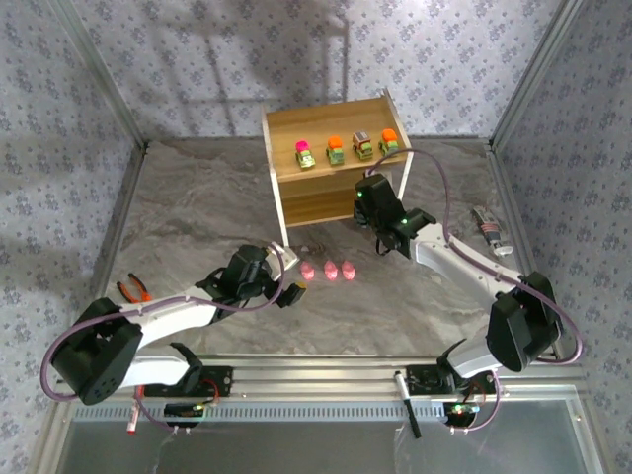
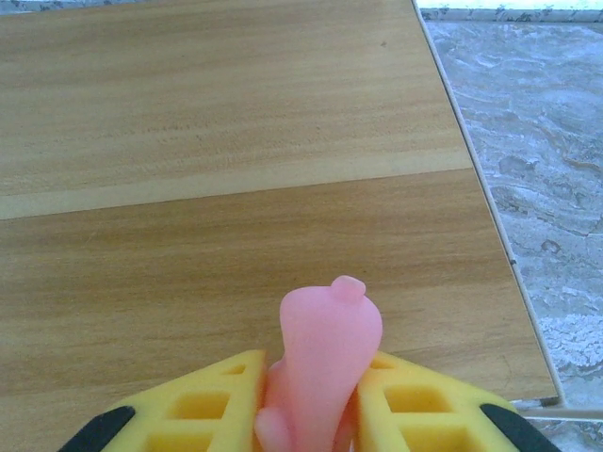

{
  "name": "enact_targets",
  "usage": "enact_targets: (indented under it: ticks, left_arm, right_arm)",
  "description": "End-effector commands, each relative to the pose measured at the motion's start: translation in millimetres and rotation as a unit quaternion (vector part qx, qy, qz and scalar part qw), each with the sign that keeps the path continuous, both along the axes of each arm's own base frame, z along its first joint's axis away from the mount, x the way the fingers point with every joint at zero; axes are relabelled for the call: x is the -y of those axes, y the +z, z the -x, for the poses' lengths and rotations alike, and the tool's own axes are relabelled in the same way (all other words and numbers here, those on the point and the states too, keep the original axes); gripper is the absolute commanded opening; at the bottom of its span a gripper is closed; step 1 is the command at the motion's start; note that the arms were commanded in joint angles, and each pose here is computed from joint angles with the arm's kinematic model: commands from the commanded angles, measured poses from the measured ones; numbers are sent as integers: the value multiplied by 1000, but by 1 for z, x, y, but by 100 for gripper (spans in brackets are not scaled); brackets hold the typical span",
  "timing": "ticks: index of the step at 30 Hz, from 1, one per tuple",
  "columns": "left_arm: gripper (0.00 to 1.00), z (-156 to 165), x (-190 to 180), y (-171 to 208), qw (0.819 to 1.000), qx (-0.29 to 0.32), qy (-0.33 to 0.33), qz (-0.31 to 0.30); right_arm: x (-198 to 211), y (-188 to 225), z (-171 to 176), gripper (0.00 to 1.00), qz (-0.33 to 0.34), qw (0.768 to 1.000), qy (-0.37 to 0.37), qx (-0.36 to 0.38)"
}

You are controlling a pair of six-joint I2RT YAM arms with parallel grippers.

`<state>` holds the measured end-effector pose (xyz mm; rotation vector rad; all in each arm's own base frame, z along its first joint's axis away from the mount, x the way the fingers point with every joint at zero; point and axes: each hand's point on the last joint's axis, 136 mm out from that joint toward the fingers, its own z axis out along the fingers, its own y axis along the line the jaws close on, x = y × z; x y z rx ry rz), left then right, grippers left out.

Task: Place and organize the plastic toys onto the shelf

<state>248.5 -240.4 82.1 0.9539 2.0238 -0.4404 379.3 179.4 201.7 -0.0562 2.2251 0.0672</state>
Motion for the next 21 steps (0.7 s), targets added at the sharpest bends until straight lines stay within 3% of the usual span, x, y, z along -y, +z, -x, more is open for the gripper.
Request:
enact_targets:
  ticks: [1, 19, 21]
  left_arm:
    - [100, -2, 2, 14, 1000, 9, -4, 19]
    - [100, 3, 3, 22, 1000, 5, -15, 24]
    - [100, 3, 3, 23, 1000, 5, -15, 25]
  right_arm:
    - [1, 12, -13, 27, -6, 1000, -8, 11]
    - [-2, 1, -21, 27, -2, 999, -39, 17]
    - [-8, 15, -26, 27, -7, 999, -38, 31]
